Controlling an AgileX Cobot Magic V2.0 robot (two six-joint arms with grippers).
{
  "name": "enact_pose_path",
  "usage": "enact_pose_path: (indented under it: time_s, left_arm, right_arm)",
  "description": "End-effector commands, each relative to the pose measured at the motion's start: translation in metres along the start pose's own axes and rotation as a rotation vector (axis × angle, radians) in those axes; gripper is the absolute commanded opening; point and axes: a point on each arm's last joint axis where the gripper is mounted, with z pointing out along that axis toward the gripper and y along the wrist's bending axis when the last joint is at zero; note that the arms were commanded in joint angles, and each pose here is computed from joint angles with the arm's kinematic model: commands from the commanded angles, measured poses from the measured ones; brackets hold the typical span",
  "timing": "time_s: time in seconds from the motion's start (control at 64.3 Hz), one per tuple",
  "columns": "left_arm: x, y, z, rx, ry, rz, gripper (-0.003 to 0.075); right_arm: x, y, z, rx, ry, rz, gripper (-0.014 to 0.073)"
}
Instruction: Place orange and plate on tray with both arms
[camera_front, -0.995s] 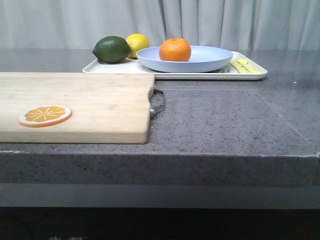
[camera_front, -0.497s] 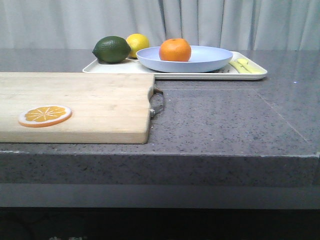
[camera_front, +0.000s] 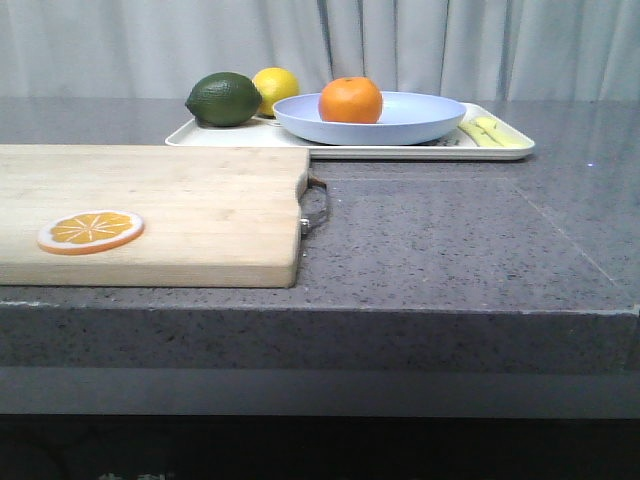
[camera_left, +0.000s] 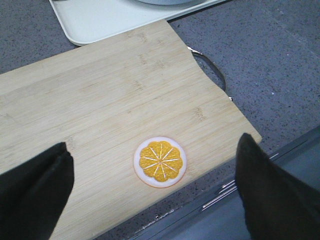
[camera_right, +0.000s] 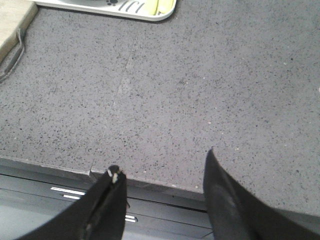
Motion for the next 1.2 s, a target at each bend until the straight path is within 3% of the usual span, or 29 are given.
enact_pose_path:
  time_s: [0.0,0.155,0.249,0.373,0.528,0.637,1.181]
  left_arm:
    - [-0.013,-0.0001,-0.007,0.002,-0.1,-0.007,0.063]
    - [-0.013,-0.0001,-0.007,0.002,-0.1,-0.007,0.0621]
    - [-0.013,-0.0001,-0.007,0.002,-0.1,-0.007,0.0552]
    - [-0.013,-0.0001,-0.007,0.002,-0.1,-0.007,0.0384]
    - [-0.013,-0.0001,-0.007,0.002,-0.1,-0.007,0.0121]
    - [-0.013,-0.0001,-0.007,0.002,-0.1,-0.007,-0.0017]
    - [-0.0126,-0.0002,-0.0115,0.002,-0.117,-0.008,-0.0018]
  right_arm:
    - [-0.0096,-0.0005,-0.0055,0.012,-0.104,-0.02,0.0382]
    - [-0.0095,-0.0005,-0.0055,0.012,-0.101,-0.02,0.0382]
    - [-0.0104,-0.0006,-0.0056,0.013,-0.112,-0.02,0.0358]
    - [-0.0103,-0.0006,-0.0056,0.013,-0.11,-0.02,0.022]
    - [-0.0095,-0.0006,-0.0053,0.012,-0.103,-0.02,0.0012]
    - [-0.0091,-0.0005,-0.0053,0.012,-0.099,-0.02,-0.0075]
    - [-0.0089,-0.0005,-0.0052,0.012,-0.097,-0.02,-0.0068]
